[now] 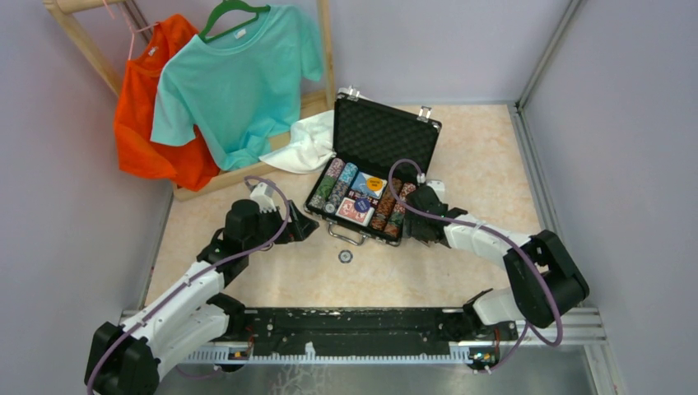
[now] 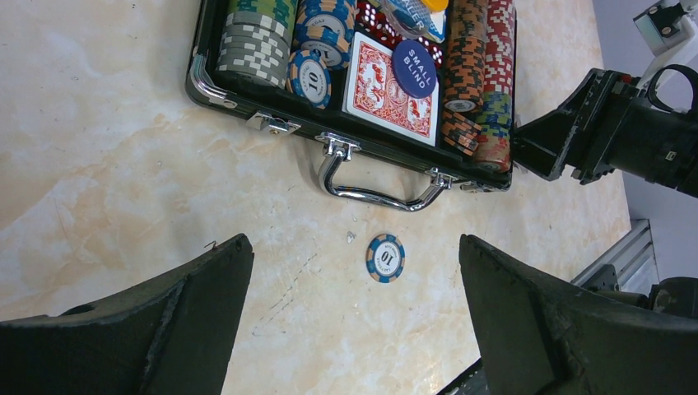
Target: Pack up texas hold em set
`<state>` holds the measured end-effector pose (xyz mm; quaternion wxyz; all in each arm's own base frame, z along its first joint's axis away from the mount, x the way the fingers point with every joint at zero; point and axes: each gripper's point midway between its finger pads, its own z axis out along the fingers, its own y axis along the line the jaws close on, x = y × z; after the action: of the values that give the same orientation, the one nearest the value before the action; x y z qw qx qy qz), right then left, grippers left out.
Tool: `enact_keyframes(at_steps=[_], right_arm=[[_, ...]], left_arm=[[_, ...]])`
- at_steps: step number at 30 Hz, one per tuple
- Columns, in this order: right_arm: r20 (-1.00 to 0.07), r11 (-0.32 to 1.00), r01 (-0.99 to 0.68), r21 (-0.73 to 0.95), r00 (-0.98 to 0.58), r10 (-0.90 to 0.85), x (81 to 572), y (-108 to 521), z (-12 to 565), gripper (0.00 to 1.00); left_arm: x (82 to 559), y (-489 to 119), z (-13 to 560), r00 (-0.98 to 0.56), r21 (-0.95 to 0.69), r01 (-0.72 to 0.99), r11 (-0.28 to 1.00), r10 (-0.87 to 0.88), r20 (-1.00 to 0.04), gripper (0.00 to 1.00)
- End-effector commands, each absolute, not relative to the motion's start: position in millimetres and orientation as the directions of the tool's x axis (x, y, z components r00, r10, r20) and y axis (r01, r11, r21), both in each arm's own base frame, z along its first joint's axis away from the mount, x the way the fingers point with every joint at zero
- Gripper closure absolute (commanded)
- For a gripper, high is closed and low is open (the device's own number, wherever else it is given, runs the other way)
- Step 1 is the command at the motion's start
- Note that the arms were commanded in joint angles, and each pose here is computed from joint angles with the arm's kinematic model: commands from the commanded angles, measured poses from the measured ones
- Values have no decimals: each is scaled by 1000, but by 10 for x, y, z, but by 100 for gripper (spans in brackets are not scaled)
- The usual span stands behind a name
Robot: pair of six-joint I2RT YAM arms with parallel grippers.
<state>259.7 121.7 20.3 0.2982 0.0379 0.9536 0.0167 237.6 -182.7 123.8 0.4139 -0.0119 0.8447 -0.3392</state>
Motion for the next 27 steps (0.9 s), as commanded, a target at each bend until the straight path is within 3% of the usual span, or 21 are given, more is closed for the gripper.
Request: enact_keyframes(at_steps=[1, 11, 27], right_arm=[[-518, 995, 55, 86, -851, 92, 2474, 1290, 62, 37], [-541, 992, 64, 108, -833, 112, 2545, 1329, 244, 43], [-650, 991, 41, 131, -751, 117, 2773, 1361, 986, 43]], left_arm=[[2408, -1818, 1256, -639, -574, 273, 772, -300, -708, 0], [2414, -1806, 1256, -636, -571, 270, 776, -301, -711, 0], [2410, -1814, 1257, -636, -573, 273, 773, -302, -710, 0]])
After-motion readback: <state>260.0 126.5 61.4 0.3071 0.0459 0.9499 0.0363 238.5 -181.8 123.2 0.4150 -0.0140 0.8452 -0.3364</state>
